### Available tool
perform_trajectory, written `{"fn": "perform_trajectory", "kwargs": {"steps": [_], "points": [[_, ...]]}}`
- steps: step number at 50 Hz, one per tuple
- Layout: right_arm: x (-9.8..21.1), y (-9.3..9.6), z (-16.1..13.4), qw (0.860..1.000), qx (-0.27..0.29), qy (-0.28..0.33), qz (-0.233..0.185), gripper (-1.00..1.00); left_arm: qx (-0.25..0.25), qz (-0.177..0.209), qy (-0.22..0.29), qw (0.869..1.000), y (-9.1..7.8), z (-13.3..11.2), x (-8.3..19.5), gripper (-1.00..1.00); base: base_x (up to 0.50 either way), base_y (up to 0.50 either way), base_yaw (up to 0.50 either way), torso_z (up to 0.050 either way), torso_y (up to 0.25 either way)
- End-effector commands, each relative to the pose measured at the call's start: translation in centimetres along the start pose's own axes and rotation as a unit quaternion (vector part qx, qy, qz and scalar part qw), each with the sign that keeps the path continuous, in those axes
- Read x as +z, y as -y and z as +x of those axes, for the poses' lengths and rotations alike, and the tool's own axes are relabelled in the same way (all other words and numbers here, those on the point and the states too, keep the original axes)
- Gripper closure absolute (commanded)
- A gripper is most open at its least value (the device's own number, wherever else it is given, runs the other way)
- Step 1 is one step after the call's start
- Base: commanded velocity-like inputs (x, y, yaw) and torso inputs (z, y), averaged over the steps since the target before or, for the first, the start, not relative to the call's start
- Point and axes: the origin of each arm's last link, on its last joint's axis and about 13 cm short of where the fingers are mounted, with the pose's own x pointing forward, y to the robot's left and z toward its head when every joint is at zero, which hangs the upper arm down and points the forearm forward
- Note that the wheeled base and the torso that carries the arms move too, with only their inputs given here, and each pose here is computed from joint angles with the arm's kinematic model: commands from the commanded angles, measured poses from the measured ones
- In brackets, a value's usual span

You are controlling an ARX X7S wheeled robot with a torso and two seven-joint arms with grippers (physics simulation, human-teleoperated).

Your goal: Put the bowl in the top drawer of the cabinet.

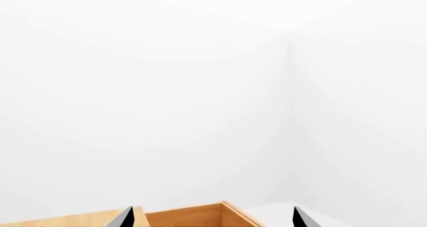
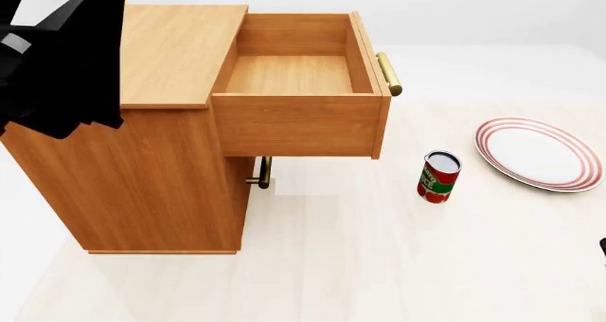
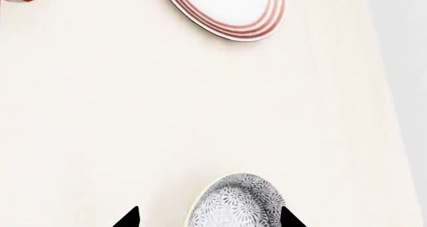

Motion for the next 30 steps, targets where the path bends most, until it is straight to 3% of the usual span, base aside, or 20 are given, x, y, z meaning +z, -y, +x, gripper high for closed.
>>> {"fn": "perform_trajectory", "kwargs": {"steps": [1, 12, 20, 30], "points": [[-2.5, 0.6, 0.6, 1.000, 0.006, -0.023, 0.018, -1.00, 0.000, -0.001, -0.002, 1.000, 0.0, 0.0, -0.1, -1.00, 0.00, 0.00, 0.00, 0.000, 0.000], [-4.1, 0.0, 2.6, 0.999, 0.004, -0.044, 0.026, -1.00, -0.005, -0.005, 0.007, 1.000, 0.1, -0.1, 0.2, -1.00, 0.00, 0.00, 0.00, 0.000, 0.000], [-4.3, -0.8, 3.9, 0.998, 0.010, -0.052, 0.030, -1.00, -0.023, -0.019, 0.046, 0.998, 0.3, -0.4, 1.1, -1.00, 0.00, 0.00, 0.00, 0.000, 0.000], [-2.3, -3.8, 6.2, 0.998, 0.011, -0.059, 0.027, -1.00, -0.039, -0.023, 0.081, 0.996, 0.6, -0.6, 2.1, -1.00, 0.00, 0.00, 0.00, 0.000, 0.000]]}}
